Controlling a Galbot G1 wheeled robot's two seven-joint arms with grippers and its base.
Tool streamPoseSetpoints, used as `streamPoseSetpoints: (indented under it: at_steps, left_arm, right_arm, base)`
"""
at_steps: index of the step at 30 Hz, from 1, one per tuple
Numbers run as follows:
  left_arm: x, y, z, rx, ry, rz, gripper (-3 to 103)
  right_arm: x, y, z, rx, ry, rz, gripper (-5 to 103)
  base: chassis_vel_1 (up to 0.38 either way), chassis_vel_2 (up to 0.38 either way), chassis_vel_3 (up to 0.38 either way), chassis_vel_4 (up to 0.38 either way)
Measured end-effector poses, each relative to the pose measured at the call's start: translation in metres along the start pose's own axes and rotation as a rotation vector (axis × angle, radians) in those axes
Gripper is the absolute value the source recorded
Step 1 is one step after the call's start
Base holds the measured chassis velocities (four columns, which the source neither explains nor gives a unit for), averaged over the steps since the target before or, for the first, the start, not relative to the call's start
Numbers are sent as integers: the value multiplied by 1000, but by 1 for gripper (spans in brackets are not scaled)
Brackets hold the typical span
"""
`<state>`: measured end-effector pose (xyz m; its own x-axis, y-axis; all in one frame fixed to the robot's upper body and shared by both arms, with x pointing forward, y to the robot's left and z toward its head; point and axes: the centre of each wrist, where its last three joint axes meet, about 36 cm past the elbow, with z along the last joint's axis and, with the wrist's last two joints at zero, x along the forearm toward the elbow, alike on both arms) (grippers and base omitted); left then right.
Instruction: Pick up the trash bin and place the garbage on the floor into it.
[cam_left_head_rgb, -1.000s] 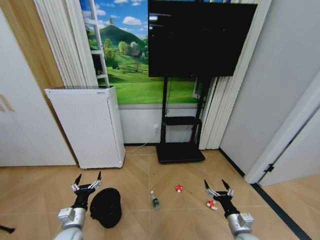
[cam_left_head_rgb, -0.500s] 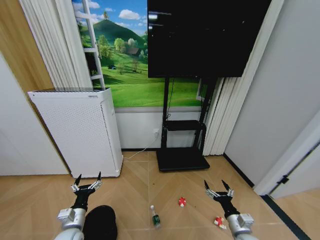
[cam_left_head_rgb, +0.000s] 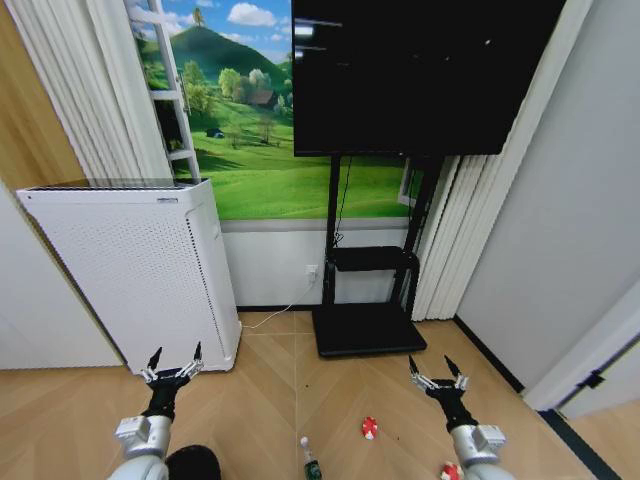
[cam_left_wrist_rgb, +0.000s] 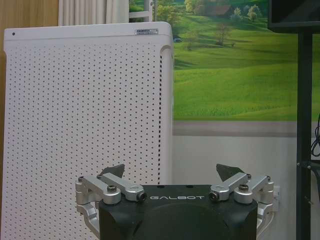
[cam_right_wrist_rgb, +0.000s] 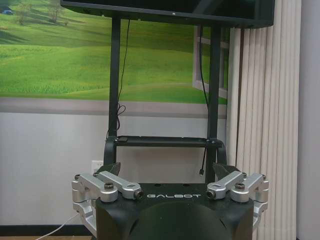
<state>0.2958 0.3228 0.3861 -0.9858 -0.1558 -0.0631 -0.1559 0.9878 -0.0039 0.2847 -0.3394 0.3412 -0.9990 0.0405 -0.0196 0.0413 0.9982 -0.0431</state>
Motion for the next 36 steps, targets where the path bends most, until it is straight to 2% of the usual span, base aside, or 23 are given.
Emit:
streamPoseSetpoints:
  at_steps: [9,14,20,36]
  left_arm:
    - [0,0,0,-22,14,-7,100]
    - [1,-1,-1,-16,19,-3,100]
    - [1,-2,0,9,-5,15,100]
    - [0,-1,1,-3,2,24,100]
  right_arm:
    - [0,1,1,-6,1,-5,100]
    - [1,1,2,-8,2,-11,100]
    - [2,3,4,-14,3,-18,100]
    - [2,2,4,-15,-3,-18,100]
  base:
    - [0,0,0,0]
    - [0,0,0,0]
    - [0,0,0,0]
    - [0,0,0,0]
